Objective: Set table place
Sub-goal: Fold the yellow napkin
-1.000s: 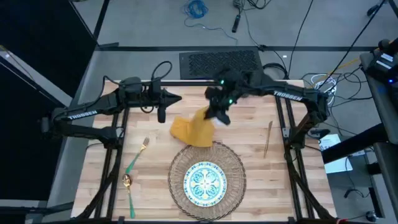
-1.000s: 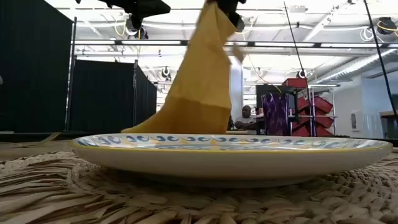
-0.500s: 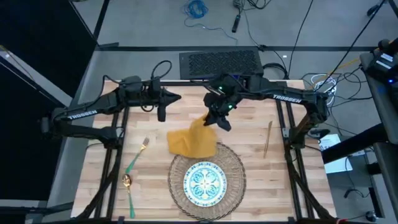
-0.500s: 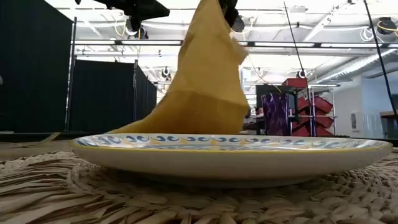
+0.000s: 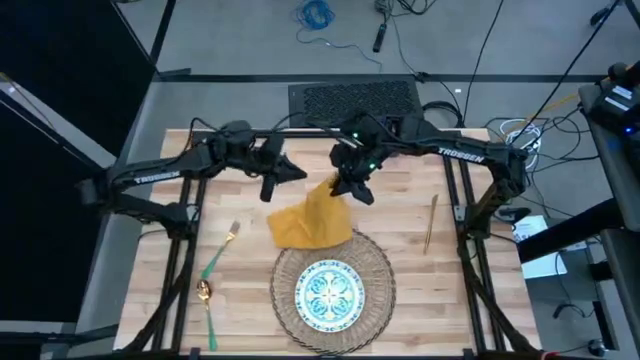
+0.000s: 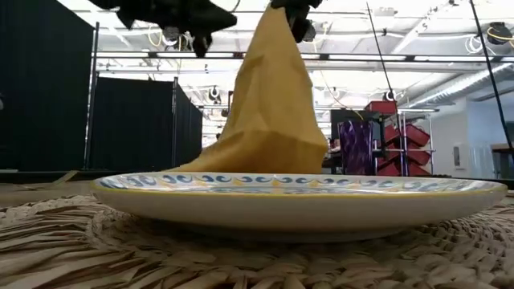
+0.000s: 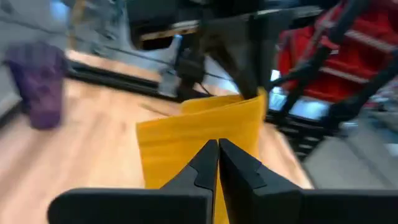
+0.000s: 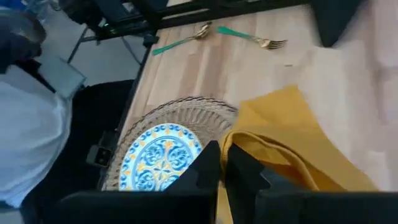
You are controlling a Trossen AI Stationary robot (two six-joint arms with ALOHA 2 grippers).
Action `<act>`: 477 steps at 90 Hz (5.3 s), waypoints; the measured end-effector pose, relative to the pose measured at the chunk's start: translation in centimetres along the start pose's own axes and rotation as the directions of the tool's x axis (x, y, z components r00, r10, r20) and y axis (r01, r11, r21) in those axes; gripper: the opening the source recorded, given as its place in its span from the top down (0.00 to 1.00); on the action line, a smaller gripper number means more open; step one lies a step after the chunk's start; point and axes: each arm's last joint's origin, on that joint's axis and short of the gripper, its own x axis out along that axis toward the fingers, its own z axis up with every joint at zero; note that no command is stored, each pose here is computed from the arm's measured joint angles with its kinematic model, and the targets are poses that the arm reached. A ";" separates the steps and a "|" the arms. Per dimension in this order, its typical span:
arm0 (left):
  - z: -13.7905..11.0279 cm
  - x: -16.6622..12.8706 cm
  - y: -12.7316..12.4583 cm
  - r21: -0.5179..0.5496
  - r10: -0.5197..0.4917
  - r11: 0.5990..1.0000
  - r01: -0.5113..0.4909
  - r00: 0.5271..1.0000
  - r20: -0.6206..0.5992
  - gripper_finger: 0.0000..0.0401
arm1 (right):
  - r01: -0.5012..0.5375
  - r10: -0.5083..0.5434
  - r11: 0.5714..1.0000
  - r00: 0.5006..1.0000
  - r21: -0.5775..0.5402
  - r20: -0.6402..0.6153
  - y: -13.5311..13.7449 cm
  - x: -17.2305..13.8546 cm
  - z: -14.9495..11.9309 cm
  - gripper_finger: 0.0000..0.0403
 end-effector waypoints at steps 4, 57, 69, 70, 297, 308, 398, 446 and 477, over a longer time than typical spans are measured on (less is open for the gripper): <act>-0.3 0.0 0.6 -0.040 -0.038 0.998 0.037 0.999 -0.022 1.00 | -0.009 0.009 1.000 1.000 -0.003 -0.011 0.3 0.2 -0.1 1.00; -3.7 2.0 -0.3 -0.087 -0.179 0.983 0.162 0.947 -0.268 0.68 | -0.031 0.030 0.999 0.997 -0.012 -0.068 1.6 0.6 -0.6 1.00; -4.1 2.8 0.2 -0.061 -0.085 0.996 0.070 0.957 -0.277 0.59 | -0.039 0.038 0.999 0.997 -0.013 -0.069 2.0 0.8 -0.5 1.00; -4.2 2.9 0.3 -0.065 -0.084 0.996 0.068 0.956 -0.281 0.58 | -0.039 0.039 0.999 0.997 -0.012 -0.070 2.0 0.8 -0.5 1.00; -7.0 8.9 0.8 -0.066 -0.411 0.910 0.408 0.874 -0.259 0.89 | -0.073 0.071 0.997 0.993 -0.014 -0.092 3.8 1.8 -0.6 1.00; -7.0 8.9 0.8 -0.070 -0.410 0.911 0.407 0.874 -0.261 0.98 | -0.072 0.071 0.997 0.993 -0.012 -0.093 3.8 1.8 -0.6 1.00; -2.0 1.7 -5.9 0.107 -0.217 0.965 0.238 0.960 -0.177 1.00 | -0.026 0.022 0.998 0.997 -0.052 -0.075 3.6 1.8 -0.4 1.00; -4.6 3.3 -9.1 0.052 -0.044 0.997 0.064 0.948 -0.316 1.00 | 0.014 -0.017 0.999 0.996 -0.032 -0.092 2.2 3.6 -0.3 1.00; -6.4 3.6 -11.1 0.072 0.208 0.978 -0.196 0.902 -0.378 1.00 | 0.152 -0.161 0.985 0.980 -0.084 -0.118 -0.1 5.5 -0.5 1.00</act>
